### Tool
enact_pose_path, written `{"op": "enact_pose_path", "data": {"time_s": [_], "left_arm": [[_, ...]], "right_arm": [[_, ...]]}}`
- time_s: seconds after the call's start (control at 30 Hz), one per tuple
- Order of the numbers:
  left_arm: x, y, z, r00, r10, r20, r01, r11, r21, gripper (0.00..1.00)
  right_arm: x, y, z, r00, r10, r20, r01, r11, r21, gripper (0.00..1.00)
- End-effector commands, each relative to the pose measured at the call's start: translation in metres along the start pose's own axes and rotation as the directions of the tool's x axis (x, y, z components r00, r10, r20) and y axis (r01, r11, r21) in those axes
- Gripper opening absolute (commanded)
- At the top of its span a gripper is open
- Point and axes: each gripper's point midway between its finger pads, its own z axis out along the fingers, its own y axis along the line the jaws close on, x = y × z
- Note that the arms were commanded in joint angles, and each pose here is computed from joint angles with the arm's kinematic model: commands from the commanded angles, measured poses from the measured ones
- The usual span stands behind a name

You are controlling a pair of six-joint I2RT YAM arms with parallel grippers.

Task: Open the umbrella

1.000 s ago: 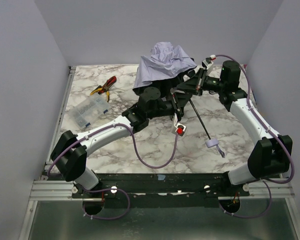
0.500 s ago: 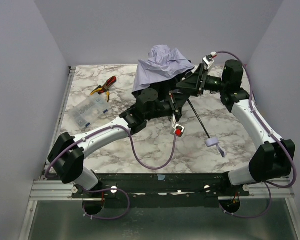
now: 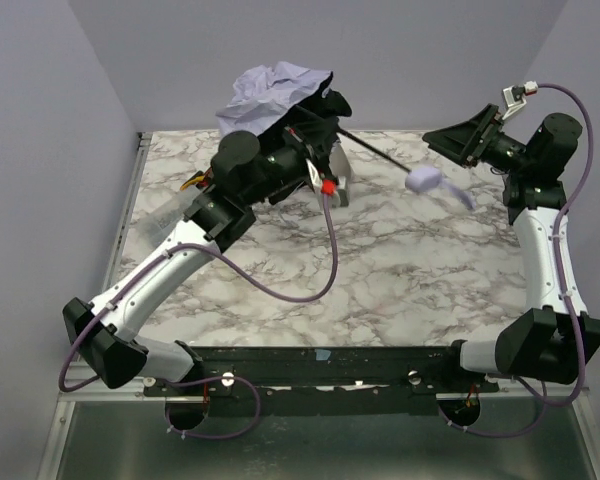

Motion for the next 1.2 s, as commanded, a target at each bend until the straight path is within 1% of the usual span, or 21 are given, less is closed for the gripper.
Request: {"op": "enact_pose_path", "data": {"time_s": [0.0,0.07,0.1,0.17,0.2,0.23,0.27,0.33,0.4,0.47,0.57,0.6,0.63,0.67,0.73,0.77,0.8,0.83,0.93,1.03,1.17], "left_arm": [[0.022,0.064,-0.031,0.858,-0.503,-0.103,0.490,0.862,-0.128,0.00],[0.033,0.076,-0.041,0.704,-0.703,-0.106,0.684,0.710,-0.169,0.00],[0.036,0.083,-0.046,0.637,-0.765,-0.092,0.745,0.642,-0.183,0.00],[0.042,0.089,-0.059,0.477,-0.878,-0.051,0.858,0.477,-0.191,0.00],[0.039,0.089,-0.064,0.350,-0.937,-0.007,0.922,0.346,-0.173,0.00],[0.043,0.087,-0.070,0.246,-0.969,0.027,0.958,0.239,-0.159,0.00],[0.040,0.075,-0.072,0.110,-0.993,0.038,0.987,0.105,-0.118,0.00],[0.025,0.051,-0.072,-0.044,-0.999,0.021,0.999,-0.044,-0.023,0.00],[-0.003,0.022,-0.068,-0.109,-0.994,-0.025,0.992,-0.110,0.057,0.00],[-0.031,-0.001,-0.063,-0.133,-0.990,-0.053,0.984,-0.138,0.111,0.00],[-0.059,-0.017,-0.062,-0.226,-0.971,-0.081,0.950,-0.238,0.201,0.00],[-0.054,-0.015,-0.062,-0.226,-0.972,-0.066,0.954,-0.234,0.187,0.00],[-0.043,-0.008,-0.062,-0.189,-0.981,-0.040,0.970,-0.193,0.151,0.00],[-0.026,0.004,-0.063,-0.137,-0.991,-0.001,0.987,-0.137,0.089,0.00],[0.003,0.025,-0.066,-0.011,-0.999,0.049,1.000,-0.012,-0.013,0.00],[0.009,0.033,-0.067,0.046,-0.997,0.054,0.998,0.044,-0.035,0.00],[0.010,0.034,-0.067,0.081,-0.996,0.043,0.996,0.080,-0.034,0.00],[0.002,0.032,-0.066,0.089,-0.995,0.035,0.996,0.090,0.012,0.00],[-0.028,0.015,-0.063,0.068,-0.997,0.027,0.986,0.071,0.151,0.00],[-0.042,0.007,-0.061,0.080,-0.996,0.050,0.974,0.089,0.211,0.00],[-0.049,0.004,-0.055,0.086,-0.995,0.043,0.957,0.094,0.273,0.00]], "right_arm": [[-0.001,0.010,-0.008,0.995,-0.078,0.055,0.076,0.996,0.044,0.90],[0.005,0.006,-0.011,0.996,-0.076,0.053,0.072,0.995,0.071,0.90],[0.007,0.006,-0.013,0.995,-0.081,0.053,0.077,0.994,0.079,0.90],[0.010,0.005,-0.016,0.995,-0.085,0.054,0.079,0.992,0.098,0.90],[0.012,0.004,-0.016,0.995,-0.084,0.054,0.078,0.991,0.105,0.90],[0.014,0.004,-0.017,0.995,-0.082,0.053,0.076,0.991,0.110,0.90],[0.015,0.003,-0.019,0.995,-0.080,0.054,0.073,0.990,0.117,0.90],[0.020,0.003,-0.020,0.996,-0.075,0.047,0.069,0.990,0.122,0.90],[0.023,0.003,-0.022,0.996,-0.079,0.040,0.073,0.989,0.127,0.90],[0.026,0.004,-0.024,0.995,-0.093,0.035,0.087,0.987,0.132,0.90],[0.030,0.006,-0.026,0.995,-0.100,0.024,0.096,0.986,0.133,0.90],[0.031,0.008,-0.027,0.994,-0.109,0.020,0.106,0.986,0.128,0.90],[0.031,0.010,-0.027,0.993,-0.118,0.015,0.115,0.986,0.123,0.90],[0.031,0.012,-0.028,0.991,-0.132,0.011,0.130,0.984,0.118,0.90],[0.033,0.016,-0.029,0.986,-0.165,-0.002,0.164,0.981,0.108,0.89],[0.034,0.018,-0.030,0.983,-0.182,-0.010,0.182,0.978,0.100,0.88],[0.036,0.019,-0.031,0.979,-0.203,-0.019,0.204,0.975,0.090,0.88],[0.038,0.021,-0.032,0.973,-0.230,-0.027,0.232,0.970,0.079,0.87],[0.041,0.023,-0.034,0.953,-0.300,-0.030,0.301,0.951,0.068,0.82],[0.043,0.028,-0.035,0.926,-0.376,-0.031,0.377,0.925,0.042,0.76],[0.052,0.031,-0.031,0.879,-0.473,-0.054,0.474,0.880,0.009,0.71]]}}
